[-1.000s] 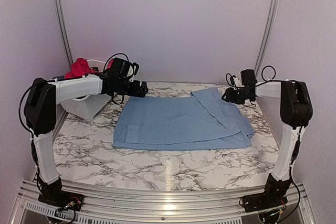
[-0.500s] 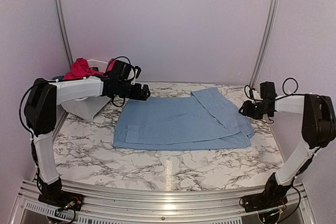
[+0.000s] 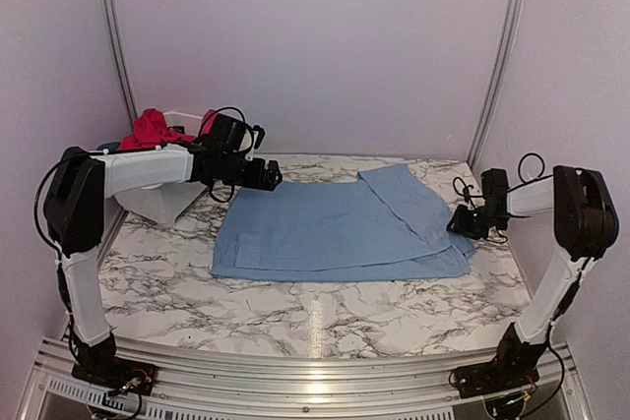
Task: Fold and stack the mixed laundry pile
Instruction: Pick up the 1/3-folded shirt from the center of the board.
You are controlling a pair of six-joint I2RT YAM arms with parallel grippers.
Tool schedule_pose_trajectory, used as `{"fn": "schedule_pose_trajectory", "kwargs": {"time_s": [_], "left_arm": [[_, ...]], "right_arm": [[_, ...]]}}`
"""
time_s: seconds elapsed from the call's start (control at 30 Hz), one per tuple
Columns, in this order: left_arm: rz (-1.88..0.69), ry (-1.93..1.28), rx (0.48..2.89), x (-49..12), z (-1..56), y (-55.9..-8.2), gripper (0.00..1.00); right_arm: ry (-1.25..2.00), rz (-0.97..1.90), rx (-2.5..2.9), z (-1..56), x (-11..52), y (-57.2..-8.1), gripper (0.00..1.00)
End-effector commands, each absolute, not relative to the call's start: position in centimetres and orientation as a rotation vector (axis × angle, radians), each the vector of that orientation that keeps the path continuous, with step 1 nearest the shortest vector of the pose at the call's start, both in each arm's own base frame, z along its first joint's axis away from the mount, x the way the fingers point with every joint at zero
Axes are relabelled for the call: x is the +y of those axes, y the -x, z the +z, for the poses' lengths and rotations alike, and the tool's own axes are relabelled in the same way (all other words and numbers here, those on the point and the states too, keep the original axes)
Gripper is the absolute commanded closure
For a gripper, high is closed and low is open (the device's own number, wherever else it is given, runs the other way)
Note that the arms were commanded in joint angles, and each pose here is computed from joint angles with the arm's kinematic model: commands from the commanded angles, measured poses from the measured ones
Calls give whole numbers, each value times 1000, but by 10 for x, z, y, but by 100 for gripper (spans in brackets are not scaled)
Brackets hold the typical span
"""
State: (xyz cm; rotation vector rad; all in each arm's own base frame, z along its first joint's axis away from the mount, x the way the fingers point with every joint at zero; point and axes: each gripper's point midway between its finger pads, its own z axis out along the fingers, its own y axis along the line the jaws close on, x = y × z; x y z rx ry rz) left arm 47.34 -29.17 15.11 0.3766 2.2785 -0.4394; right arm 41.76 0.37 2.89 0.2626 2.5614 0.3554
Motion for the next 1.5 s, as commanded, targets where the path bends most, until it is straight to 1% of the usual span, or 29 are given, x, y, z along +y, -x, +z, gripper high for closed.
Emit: {"fn": "schedule_pose_trajectory", "kwargs": {"time_s": [0.0,0.1,0.13,0.23,0.37,0.43,0.63,0.67,0.73,0.8,0.9,1.13,1.2,1.27,1.3,1.33,1.4,1.43,1.47], "left_arm": [[-447,-366,2243,-291,168,-473,1],[-437,-362,2246,-290,165,-474,1],[-436,-361,2247,-290,165,-474,1],[-432,-359,2249,-289,163,-475,1],[-414,-366,2246,-288,162,-478,1],[-374,-376,2240,-284,160,-483,1],[-251,-349,2291,-262,141,-529,1],[-224,-339,2284,-259,145,-541,1],[-161,-353,2313,-254,132,-555,1],[-64,-382,2350,-246,111,-564,1],[10,-432,2345,-243,98,-576,1],[137,-711,2319,-245,66,-584,8],[180,-776,2300,-243,65,-584,9],[220,-810,2281,-240,68,-587,8],[231,-822,2271,-240,70,-588,8],[235,-829,2264,-239,72,-590,8],[237,-838,2256,-240,74,-591,8],[239,-839,2253,-240,74,-592,7],[236,-846,2251,-240,74,-592,7]], "right_arm": [[-216,414,2480,55,12,-436,69],[-193,451,2438,74,17,-440,81],[-185,460,2429,79,18,-440,87],[-170,473,2409,90,20,-444,100],[-145,516,2371,105,25,-449,100],[-139,556,2311,123,30,-454,100],[-92,674,2084,212,42,-479,100],[-84,688,2061,223,44,-483,100],[-76,717,2010,245,46,-490,100],[-70,739,1971,263,48,-495,100],[-55,794,1903,286,54,-499,100],[-43,854,1864,304,60,-500,100],[-40,841,1886,300,59,-501,100],[-51,796,1964,281,55,-503,100],[-59,758,2018,265,51,-506,93],[-80,696,2085,247,44,-507,77],[-118,585,2182,212,30,-503,58],[-129,554,2208,197,26,-500,50],[-126,544,2230,183,25,-497,37]]}}
